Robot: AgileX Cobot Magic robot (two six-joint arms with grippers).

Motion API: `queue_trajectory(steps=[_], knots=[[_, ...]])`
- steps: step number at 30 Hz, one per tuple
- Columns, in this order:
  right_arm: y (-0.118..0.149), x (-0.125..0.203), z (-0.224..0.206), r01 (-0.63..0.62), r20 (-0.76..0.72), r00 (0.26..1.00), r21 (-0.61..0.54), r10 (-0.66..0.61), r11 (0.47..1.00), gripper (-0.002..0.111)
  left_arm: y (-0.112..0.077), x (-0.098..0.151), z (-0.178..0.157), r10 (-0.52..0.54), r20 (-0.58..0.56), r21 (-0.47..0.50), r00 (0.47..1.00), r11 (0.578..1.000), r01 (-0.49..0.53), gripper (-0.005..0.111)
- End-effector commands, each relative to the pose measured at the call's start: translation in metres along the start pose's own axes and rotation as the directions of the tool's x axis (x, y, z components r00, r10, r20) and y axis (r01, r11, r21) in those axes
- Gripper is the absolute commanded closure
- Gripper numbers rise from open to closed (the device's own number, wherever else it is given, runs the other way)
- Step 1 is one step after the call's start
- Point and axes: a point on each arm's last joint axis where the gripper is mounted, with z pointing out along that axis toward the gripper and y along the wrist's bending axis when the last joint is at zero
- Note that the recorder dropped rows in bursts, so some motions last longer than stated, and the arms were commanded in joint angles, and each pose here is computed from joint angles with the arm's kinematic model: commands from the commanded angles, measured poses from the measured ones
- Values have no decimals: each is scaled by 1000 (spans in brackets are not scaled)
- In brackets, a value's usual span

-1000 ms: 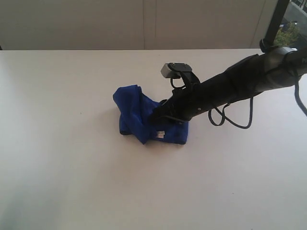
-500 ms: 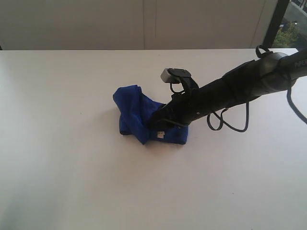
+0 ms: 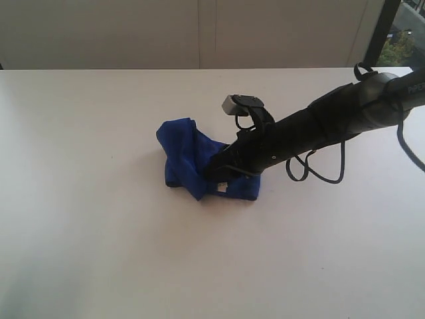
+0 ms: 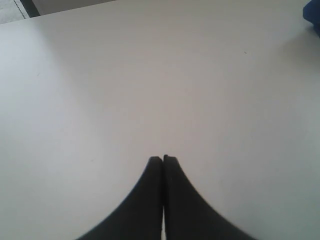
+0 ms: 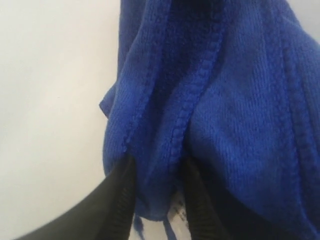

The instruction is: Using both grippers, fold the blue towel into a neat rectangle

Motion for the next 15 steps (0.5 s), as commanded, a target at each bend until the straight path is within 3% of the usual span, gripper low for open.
queue_trajectory(steps=[1,9,15], knots=[[-3,1,3,-19,1,1000,3,19,1000,76,0,1,0,-6,4,0,1000,1000,6,107],[-5,0,8,-36,6,999,-28,36,999,77,0,1,0,-6,4,0,1000,1000,6,107],[-5,0,8,-36,5,999,-34,36,999,108,0,1,0,-6,4,0,1000,1000,6,107]])
